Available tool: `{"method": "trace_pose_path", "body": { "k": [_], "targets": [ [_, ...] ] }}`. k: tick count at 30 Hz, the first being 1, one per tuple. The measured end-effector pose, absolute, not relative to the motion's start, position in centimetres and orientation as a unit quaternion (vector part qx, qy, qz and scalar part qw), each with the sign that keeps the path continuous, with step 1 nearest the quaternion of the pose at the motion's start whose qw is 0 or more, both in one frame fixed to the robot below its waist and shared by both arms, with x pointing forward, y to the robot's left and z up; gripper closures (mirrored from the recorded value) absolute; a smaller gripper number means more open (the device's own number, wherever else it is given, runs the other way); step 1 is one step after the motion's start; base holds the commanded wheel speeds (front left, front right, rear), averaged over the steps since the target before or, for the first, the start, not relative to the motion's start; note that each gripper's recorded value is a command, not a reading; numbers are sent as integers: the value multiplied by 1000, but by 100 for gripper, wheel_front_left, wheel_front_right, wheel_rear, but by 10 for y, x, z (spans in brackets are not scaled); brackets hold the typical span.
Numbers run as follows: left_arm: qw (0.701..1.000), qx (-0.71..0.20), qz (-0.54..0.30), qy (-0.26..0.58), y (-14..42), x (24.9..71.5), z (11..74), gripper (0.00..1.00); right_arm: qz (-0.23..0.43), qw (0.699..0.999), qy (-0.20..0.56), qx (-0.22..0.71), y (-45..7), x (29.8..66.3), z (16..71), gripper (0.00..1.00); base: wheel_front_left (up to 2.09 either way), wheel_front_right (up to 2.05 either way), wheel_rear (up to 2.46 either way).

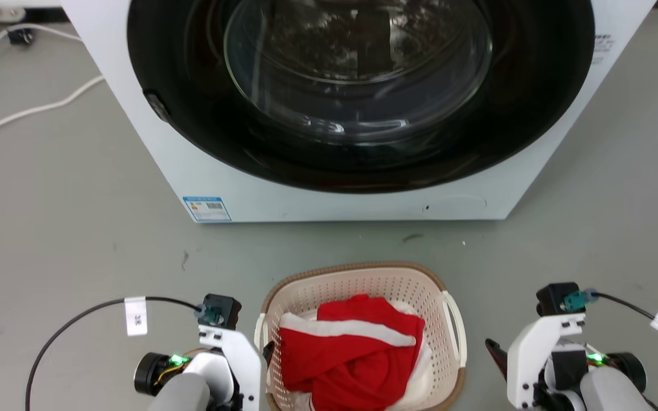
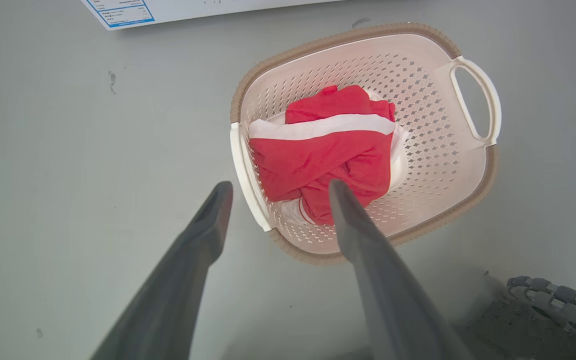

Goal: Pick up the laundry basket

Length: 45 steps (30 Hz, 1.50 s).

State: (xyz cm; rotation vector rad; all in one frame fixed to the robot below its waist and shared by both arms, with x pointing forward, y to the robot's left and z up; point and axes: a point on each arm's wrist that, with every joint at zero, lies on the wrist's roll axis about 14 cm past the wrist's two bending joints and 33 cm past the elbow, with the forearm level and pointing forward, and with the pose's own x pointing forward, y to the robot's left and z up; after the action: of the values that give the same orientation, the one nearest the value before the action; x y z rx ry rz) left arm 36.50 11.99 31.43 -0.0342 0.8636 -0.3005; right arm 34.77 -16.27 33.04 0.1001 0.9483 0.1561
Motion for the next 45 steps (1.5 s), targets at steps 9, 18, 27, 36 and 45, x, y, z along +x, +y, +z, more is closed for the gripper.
{"method": "trace_pose_path", "body": {
  "k": [9, 18, 27, 36, 45],
  "targets": [
    [869, -24, -145, 472, 118, 379, 279, 0, 81, 866, 491, 46, -155, 368, 293, 0, 0, 0, 0],
    [837, -24, -141, 528, 123, 386, 241, 0, 73, 847, 525, 48, -155, 380, 256, 0, 0, 0, 0],
    [818, -24, -144, 557, 123, 400, 211, 0, 74, 832, 548, 49, -151, 391, 228, 0, 0, 0, 0],
    [797, -24, -141, 586, 125, 404, 180, 0, 76, 814, 573, 48, -149, 393, 198, 0, 0, 0, 0],
    [780, -19, -138, 610, 130, 402, 159, 0, 74, 800, 592, 62, -146, 390, 181, 0, 0, 0, 0]
  ]
}}
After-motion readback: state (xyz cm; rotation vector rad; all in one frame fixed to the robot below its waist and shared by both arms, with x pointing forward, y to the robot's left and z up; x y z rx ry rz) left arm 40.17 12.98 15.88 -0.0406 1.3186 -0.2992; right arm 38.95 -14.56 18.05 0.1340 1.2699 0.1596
